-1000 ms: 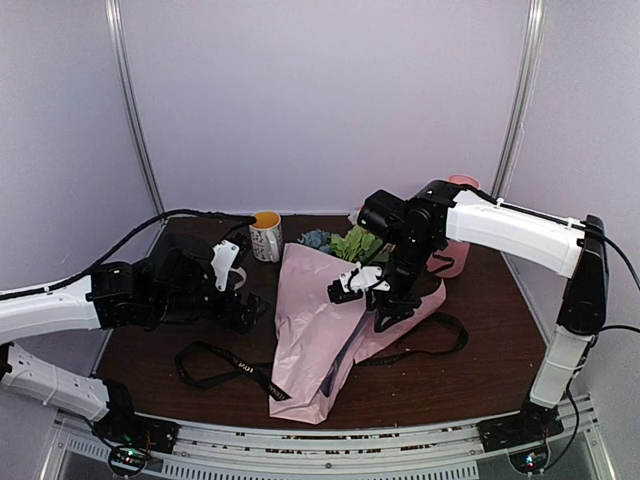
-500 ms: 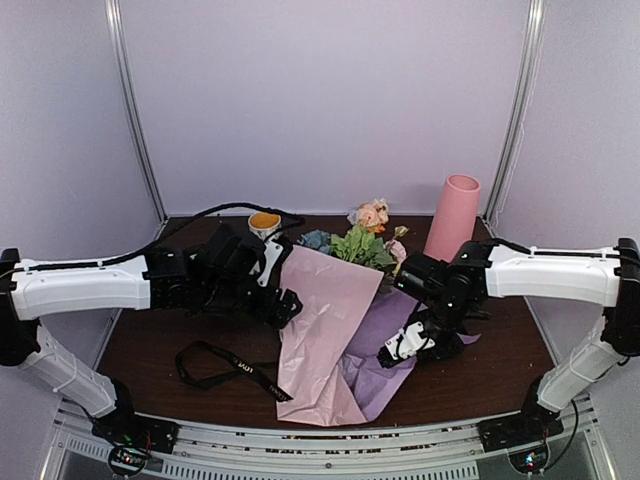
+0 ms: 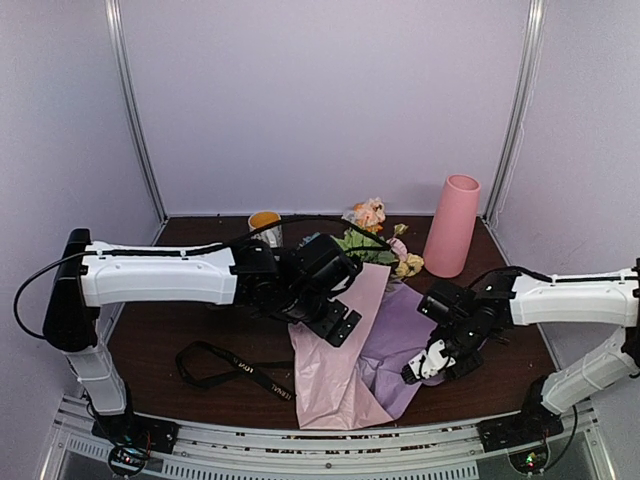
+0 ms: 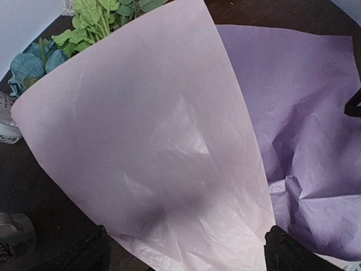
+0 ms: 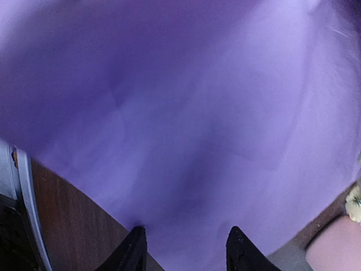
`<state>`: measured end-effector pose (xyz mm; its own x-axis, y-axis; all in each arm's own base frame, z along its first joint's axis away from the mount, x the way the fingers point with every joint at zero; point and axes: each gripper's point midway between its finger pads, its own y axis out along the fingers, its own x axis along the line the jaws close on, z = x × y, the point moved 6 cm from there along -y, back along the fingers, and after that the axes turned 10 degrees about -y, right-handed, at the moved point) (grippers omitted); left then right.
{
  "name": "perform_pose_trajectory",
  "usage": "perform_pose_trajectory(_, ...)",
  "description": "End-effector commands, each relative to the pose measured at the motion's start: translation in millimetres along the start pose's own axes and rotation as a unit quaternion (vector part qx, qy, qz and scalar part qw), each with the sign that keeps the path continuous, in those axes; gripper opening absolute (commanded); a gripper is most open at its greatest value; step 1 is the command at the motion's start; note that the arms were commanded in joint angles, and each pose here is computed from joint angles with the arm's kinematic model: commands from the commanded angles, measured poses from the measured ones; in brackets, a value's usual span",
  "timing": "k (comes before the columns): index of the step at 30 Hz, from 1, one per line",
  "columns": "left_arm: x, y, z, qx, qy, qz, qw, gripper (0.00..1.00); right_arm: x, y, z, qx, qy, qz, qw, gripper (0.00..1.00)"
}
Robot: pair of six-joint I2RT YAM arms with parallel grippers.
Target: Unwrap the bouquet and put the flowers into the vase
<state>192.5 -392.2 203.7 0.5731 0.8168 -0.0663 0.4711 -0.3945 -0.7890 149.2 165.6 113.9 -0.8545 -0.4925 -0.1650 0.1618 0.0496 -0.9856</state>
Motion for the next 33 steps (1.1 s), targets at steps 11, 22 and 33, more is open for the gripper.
perform_pose_trajectory(11, -44, 18, -25, 0.022, 0.072, -0.129, 0.989, 0.93, -6, -127, 59, -0.141, 0.193, 0.188, 0.953, 0.56)
perform_pose_trajectory(22, -52, 43, -17, 0.031, 0.086, -0.184, 0.979, 0.88, -10, -136, 73, -0.208, 0.256, 0.233, 0.915, 0.55)
perform_pose_trajectory(33, -68, 73, -7, 0.047, 0.118, -0.18, 0.975, 0.85, -20, -134, 73, -0.22, 0.251, 0.247, 0.91, 0.55)
